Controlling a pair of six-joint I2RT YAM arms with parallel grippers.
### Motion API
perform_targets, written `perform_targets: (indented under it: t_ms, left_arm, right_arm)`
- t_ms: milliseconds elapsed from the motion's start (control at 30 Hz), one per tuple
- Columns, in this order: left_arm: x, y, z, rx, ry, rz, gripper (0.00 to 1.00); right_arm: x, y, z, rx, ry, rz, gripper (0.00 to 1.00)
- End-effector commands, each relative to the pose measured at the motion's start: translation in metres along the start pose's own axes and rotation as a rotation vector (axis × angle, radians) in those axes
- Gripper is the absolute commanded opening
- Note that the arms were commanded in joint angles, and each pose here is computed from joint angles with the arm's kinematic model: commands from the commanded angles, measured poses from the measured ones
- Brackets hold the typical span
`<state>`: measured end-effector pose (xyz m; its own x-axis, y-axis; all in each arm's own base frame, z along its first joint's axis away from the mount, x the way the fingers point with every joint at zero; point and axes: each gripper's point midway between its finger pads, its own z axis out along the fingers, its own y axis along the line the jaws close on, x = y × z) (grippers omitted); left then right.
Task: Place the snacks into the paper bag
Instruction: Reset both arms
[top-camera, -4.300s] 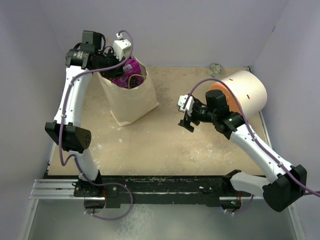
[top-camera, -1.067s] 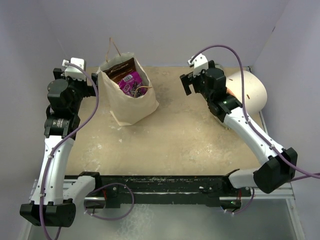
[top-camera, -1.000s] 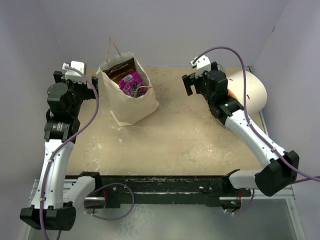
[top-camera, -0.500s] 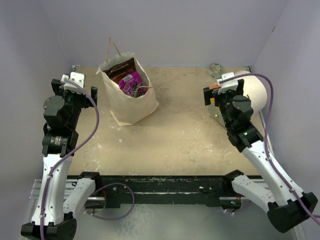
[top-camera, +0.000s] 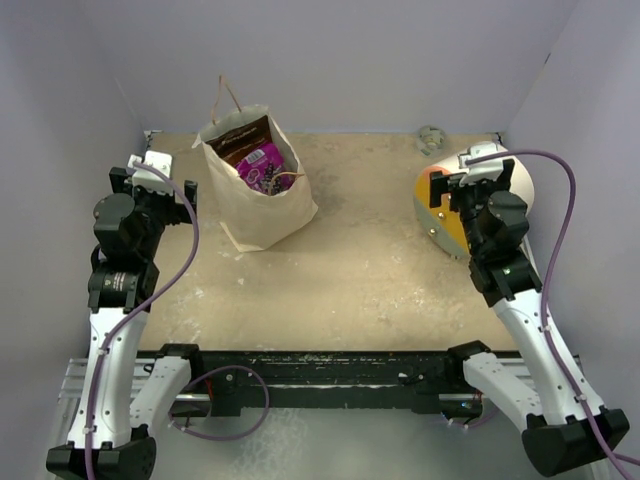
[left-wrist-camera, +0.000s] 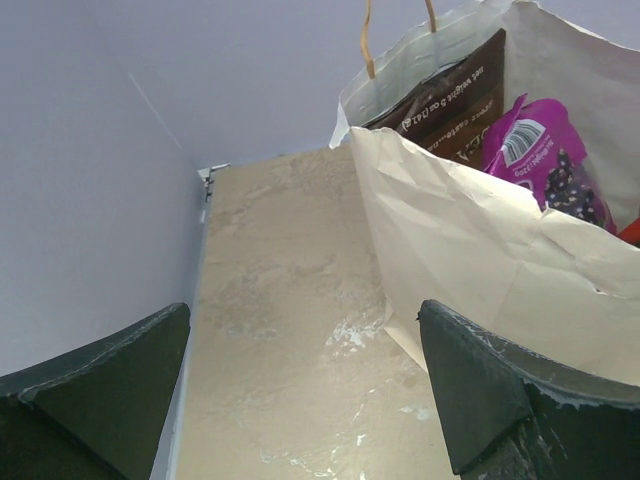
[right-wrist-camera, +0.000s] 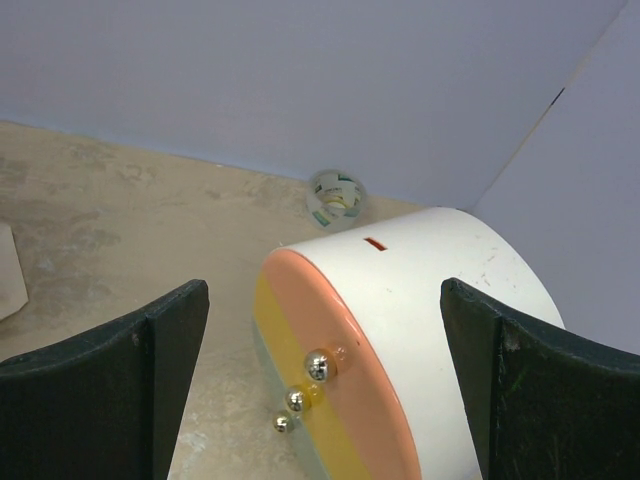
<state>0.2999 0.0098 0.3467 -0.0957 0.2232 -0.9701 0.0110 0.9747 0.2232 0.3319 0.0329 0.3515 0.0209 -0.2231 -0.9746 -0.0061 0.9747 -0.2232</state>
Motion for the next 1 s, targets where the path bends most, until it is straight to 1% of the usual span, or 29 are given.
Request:
perform_targets:
  t_ms: [0, 167, 367, 500, 667, 967]
  left_arm:
    - [-0.019, -0.004, -0.001, 0.038, -0.059, -0.051, 0.99]
    - [-0.022, -0.004, -0.004, 0.041, -0.068, -0.036, 0.99]
    - [-0.03, 0.009, -0.016, -0.008, -0.072, 0.0, 0.99]
    - [-0.024, 0.006, -0.016, -0.001, -0.068, -0.012, 0.99]
    - [-0.017, 0.005, -0.014, -0.008, -0.048, -0.035, 0.99]
    - [-0.027, 0.023, -0.024, -0.089, -0.051, -0.042, 0.99]
  right_arm:
    - [-0.012, -0.007, -0.003, 0.008, -0.051, 0.018, 1.0]
    - [-0.005, -0.013, -0.004, 0.003, -0.044, 0.012, 1.0]
    - [-0.001, -0.021, -0.005, 0.005, -0.032, 0.01, 1.0]
    - [-0.004, -0.027, -0.008, 0.019, -0.037, 0.011, 1.0]
    - [0.003, -0.024, -0.004, 0.009, -0.02, 0.0, 1.0]
    - [-0.005, -0.028, -0.012, 0.017, -0.038, -0.01, 1.0]
